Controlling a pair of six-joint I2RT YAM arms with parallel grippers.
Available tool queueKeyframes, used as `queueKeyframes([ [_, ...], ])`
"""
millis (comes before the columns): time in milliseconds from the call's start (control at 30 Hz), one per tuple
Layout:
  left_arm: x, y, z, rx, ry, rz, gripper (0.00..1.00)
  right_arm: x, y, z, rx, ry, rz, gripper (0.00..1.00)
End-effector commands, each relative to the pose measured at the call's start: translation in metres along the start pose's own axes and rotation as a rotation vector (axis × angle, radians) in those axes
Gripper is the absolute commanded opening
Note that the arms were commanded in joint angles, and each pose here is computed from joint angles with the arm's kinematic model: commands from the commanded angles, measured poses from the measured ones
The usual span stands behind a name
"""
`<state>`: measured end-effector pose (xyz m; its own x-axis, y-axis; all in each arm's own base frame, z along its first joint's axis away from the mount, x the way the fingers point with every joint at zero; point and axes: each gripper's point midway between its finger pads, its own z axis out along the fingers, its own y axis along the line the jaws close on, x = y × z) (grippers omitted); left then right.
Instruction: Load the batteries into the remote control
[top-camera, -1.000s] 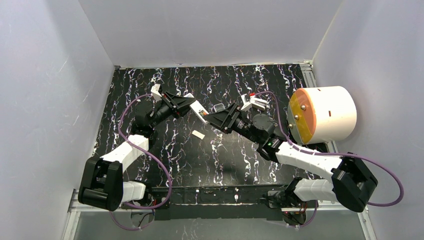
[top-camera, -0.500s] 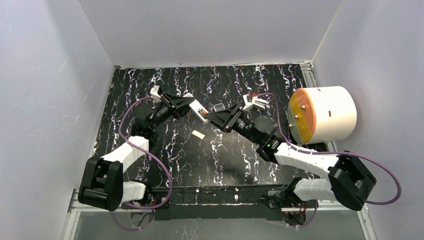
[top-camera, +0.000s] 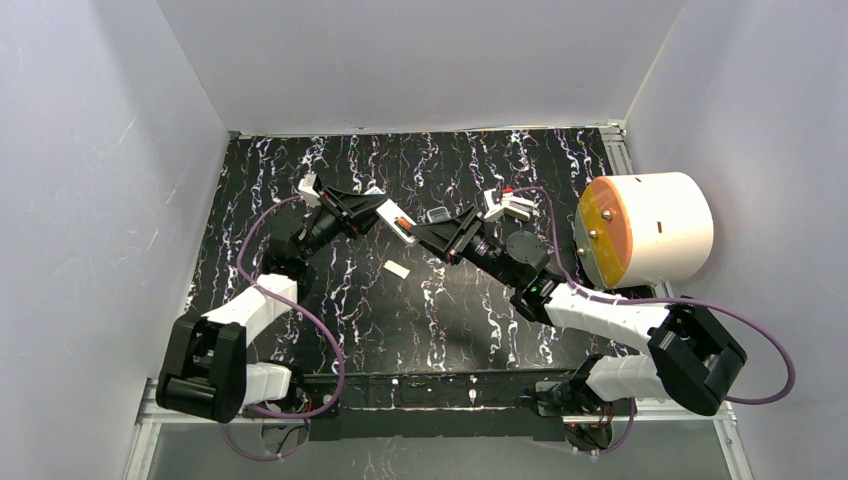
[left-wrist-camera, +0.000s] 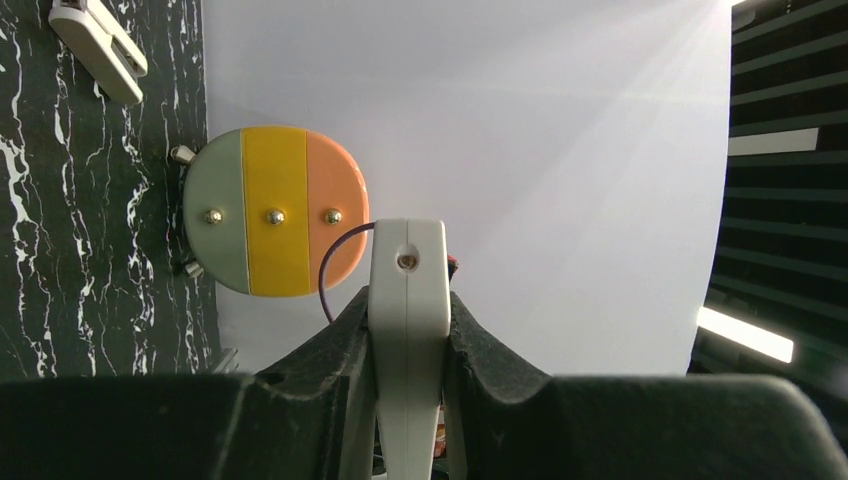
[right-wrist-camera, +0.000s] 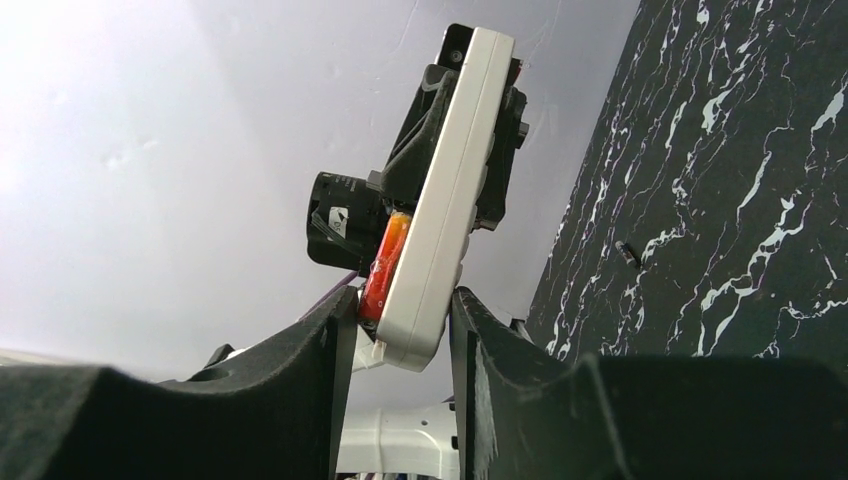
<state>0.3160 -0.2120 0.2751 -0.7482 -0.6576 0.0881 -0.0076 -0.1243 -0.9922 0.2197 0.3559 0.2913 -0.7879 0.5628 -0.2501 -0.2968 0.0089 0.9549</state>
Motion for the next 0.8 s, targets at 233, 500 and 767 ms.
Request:
queueKeyframes([
  [233, 0.009, -0.019, -0.008, 0.072, 0.013, 0.215, 0.0, -0.006, 0.027, 0.006, -0.07, -0.009, -0.037, 0.68],
  [500, 0.008, -0.012, -0.007, 0.048, 0.015, 0.134, 0.0, -0.003, 0.026, 0.009, -0.06, 0.012, -0.07, 0.67],
  [767, 0.005, 0.001, -0.012, 0.006, -0.016, -0.021, 0.0, 0.001, 0.033, 0.007, -0.171, 0.016, -0.103, 0.65],
])
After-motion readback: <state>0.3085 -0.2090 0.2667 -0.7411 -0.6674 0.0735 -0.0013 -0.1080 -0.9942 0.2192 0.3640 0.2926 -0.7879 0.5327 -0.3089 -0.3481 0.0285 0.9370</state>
